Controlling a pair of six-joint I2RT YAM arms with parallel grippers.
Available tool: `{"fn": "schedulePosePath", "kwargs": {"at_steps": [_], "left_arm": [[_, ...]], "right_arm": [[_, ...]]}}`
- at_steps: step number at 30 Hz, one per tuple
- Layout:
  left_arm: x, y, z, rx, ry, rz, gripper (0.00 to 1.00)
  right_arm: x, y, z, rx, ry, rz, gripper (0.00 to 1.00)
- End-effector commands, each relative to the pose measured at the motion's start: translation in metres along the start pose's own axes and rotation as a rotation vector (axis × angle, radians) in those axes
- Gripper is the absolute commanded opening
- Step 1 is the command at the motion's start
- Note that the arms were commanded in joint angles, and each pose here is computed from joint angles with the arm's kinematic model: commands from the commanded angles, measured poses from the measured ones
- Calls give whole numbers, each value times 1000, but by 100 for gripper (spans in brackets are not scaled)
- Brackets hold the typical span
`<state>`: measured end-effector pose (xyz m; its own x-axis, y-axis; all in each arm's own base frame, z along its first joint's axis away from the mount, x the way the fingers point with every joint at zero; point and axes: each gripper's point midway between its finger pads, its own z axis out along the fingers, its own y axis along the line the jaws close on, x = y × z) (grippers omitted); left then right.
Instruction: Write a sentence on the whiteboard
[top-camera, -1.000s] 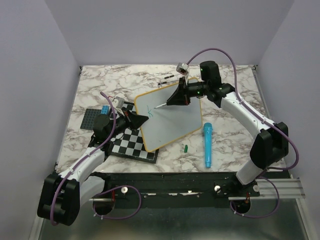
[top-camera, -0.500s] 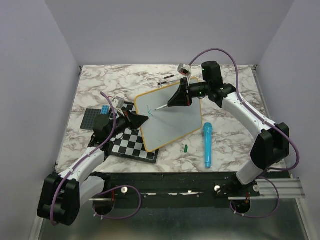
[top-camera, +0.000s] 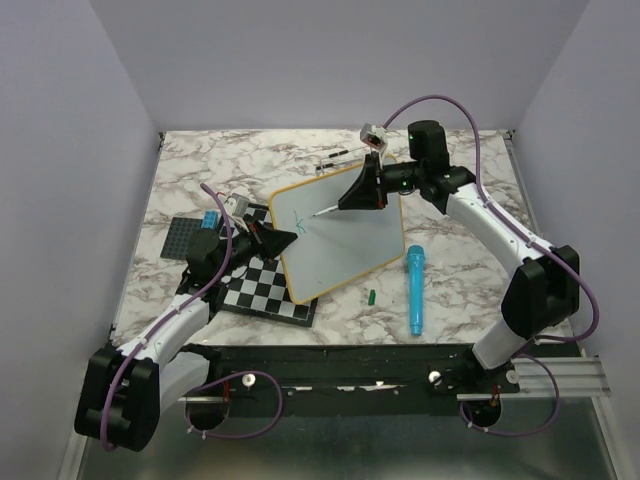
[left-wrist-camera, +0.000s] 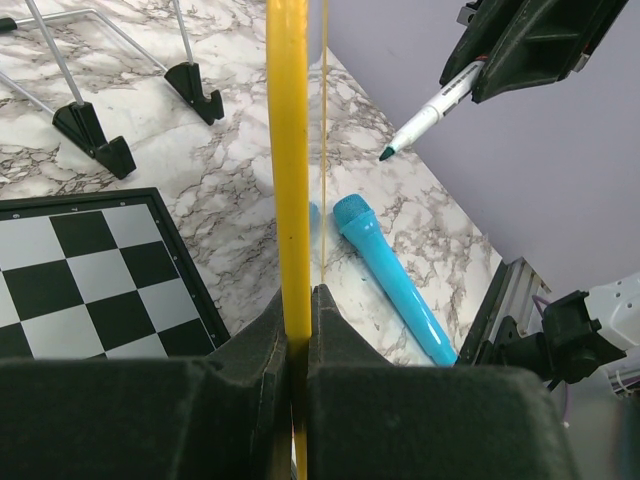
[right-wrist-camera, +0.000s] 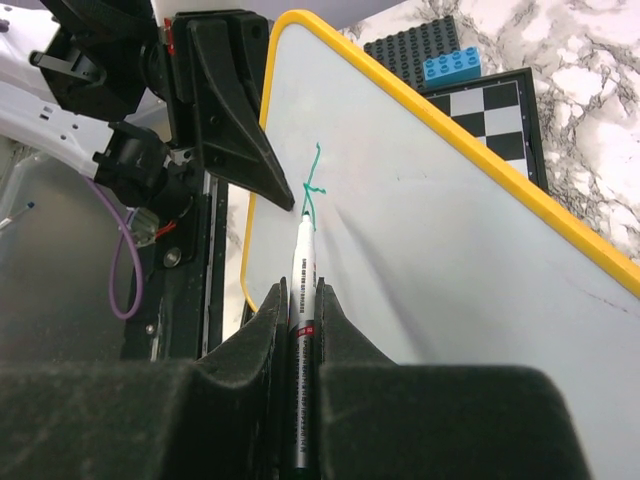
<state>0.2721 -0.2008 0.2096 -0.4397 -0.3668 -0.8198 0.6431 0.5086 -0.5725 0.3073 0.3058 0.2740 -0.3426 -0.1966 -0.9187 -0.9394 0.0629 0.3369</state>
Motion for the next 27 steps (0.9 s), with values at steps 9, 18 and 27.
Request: {"fn": "schedulePosePath", "kwargs": {"at_steps": [9, 18, 27], "left_arm": [[-13, -18, 2, 81, -26, 80, 0], [-13, -18, 3, 82, -25, 81, 0], [-13, -19, 2, 82, -25, 83, 0]], "right_arm": [[-16, -10, 12, 9, -38, -16, 1], [-13, -19, 23, 38, -33, 29, 1], [-2, -30, 24, 84, -8, 63, 1]]}}
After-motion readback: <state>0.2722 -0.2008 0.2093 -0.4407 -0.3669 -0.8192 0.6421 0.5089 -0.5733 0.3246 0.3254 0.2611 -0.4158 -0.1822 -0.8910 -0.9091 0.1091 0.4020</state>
